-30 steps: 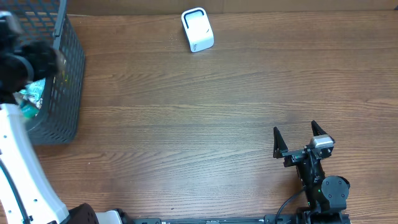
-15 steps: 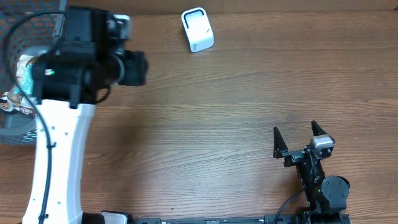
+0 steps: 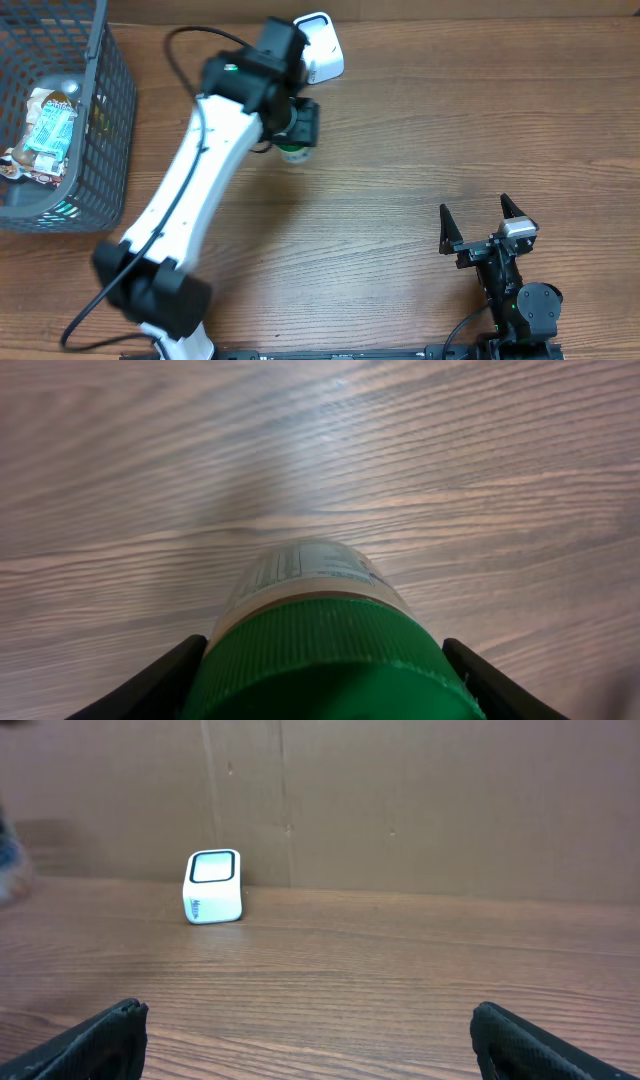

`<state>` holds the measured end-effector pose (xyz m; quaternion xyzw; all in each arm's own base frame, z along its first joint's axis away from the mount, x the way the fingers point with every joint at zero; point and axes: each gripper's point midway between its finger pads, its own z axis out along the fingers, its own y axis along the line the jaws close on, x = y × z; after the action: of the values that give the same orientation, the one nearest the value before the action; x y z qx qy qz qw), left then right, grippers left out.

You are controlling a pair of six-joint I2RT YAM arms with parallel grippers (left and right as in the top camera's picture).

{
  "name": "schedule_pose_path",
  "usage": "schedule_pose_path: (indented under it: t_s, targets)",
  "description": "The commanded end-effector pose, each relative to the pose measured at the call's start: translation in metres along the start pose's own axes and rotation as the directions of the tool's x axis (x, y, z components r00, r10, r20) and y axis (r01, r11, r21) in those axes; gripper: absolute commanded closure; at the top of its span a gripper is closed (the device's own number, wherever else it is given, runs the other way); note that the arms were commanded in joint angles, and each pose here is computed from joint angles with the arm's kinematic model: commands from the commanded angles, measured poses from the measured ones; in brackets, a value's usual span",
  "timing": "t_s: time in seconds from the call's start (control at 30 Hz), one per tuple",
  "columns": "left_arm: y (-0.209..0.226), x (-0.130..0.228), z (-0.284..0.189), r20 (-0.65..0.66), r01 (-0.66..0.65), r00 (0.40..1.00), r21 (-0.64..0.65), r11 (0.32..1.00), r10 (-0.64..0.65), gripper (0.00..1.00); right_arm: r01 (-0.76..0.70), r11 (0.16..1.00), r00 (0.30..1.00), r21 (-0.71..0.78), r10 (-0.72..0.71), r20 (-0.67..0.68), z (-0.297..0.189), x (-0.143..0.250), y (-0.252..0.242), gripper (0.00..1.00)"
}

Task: Scan the item barcode
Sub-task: 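Carry the jar out and set it upright on the table center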

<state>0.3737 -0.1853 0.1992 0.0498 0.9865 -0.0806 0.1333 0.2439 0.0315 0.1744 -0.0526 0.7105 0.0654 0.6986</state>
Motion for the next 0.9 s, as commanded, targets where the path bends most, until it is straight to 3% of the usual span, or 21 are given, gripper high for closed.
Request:
schedule_pose_path:
  t_s: [0.0, 0.2, 0.4, 0.87]
  targets:
    - [-0.025, -0.003, 0.026, -0.017, 0.069, 0.997, 0.003, 0.998, -0.069, 0.76, 0.002, 1.0, 1.0, -0.005, -0.002, 0.002, 0.0, 0.002, 0.001, 0.0]
    - [-0.076, 0.007, 0.091, -0.063, -0.001, 0.998, 0.016, 1.0, 0.002, 0.75, 0.001, 1.0, 1.0, -0.005, -0.001, 0.001, 0.0, 0.002, 0.001, 0.0]
    - [-0.102, 0.009, 0.129, -0.029, -0.068, 0.997, -0.012, 0.998, 0.068, 0.75, 0.002, 1.0, 1.0, -0.005, -0.002, 0.002, 0.0, 0.002, 0.001, 0.0]
    - [-0.118, 0.008, 0.146, 0.034, -0.007, 0.999, -0.056, 0.998, 0.009, 0.74, 0.001, 1.0, 1.0, -0.005, -0.001, 0.001, 0.0, 0.002, 0.001, 0.0]
